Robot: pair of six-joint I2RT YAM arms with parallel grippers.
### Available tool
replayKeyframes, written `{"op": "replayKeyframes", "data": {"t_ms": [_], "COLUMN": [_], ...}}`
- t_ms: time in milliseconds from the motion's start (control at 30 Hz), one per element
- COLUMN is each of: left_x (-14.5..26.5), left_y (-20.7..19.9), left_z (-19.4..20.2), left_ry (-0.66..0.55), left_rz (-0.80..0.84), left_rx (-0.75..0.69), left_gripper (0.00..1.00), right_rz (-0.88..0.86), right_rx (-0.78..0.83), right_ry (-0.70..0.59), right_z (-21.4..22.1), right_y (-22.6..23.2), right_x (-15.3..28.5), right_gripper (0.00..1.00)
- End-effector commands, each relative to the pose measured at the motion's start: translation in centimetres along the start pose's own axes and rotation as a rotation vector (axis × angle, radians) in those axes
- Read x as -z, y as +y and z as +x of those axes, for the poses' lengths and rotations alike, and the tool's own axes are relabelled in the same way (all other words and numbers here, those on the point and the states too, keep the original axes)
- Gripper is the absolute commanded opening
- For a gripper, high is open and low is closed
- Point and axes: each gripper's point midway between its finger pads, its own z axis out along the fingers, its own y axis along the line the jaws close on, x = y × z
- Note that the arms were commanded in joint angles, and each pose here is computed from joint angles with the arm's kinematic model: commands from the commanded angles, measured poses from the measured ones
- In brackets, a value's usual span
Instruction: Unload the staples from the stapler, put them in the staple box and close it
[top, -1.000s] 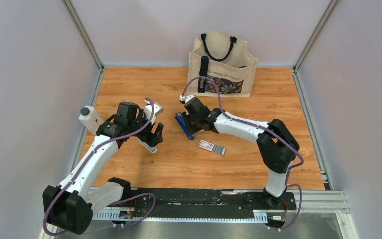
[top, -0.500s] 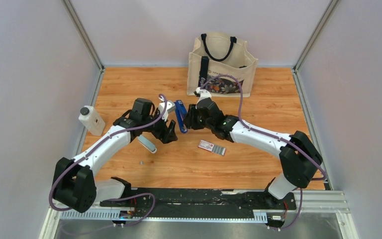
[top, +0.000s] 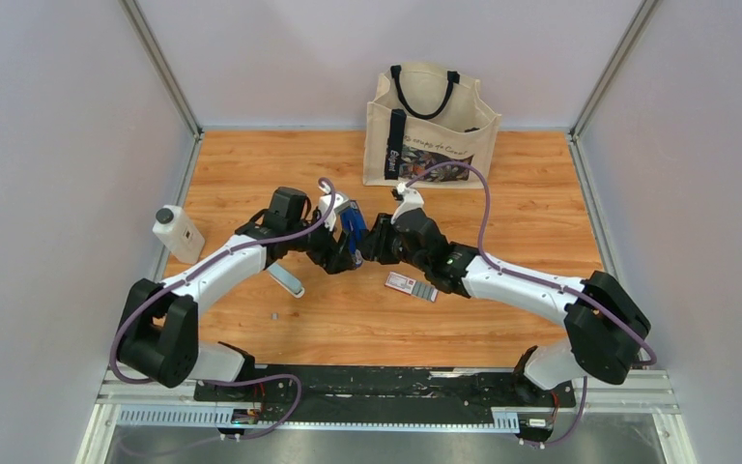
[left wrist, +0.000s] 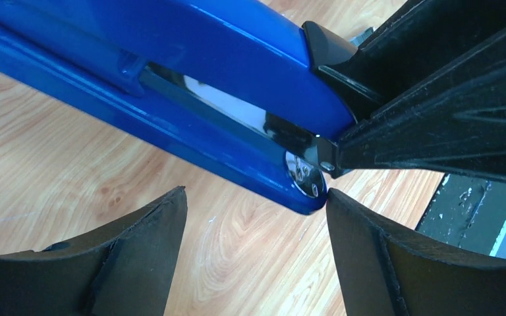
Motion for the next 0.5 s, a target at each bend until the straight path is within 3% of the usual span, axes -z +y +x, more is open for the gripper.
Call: {"op": "replayKeyframes", "data": {"t_ms": [0, 167, 300, 467], "left_x": [-0.56, -0.42, -0.29, -0.13], "left_y": [-0.45, -0.41, -0.24, -0.08], "left_z": [-2.40, -2.77, -2.84, -2.84], "left_ry": [-0.061, -0.083, -0.087, -0.103], "left_rz": [0.028, 0.017, 0.005, -0.006], "left_rx": [-0.078, -0.096, -0.115, -0.156], "left_gripper": [0.85, 0.80, 0.63, 0.54], "right_rz": [-0.154, -0.171, -0.178, -0.200], "right_rx": [-0.064, -0.086, -0.098, -0.113], "right_ry": [-0.193, -0.187, -0.187, -0.183], "right_z": [-5.19, -5.00, -4.83, -4.64], "right_y": [4.76, 5.25, 5.37, 5.72], "right_x": [1.83, 1.83, 2.03, 2.47], "right_gripper": [0.00, 0.00, 0.00, 0.00]}}
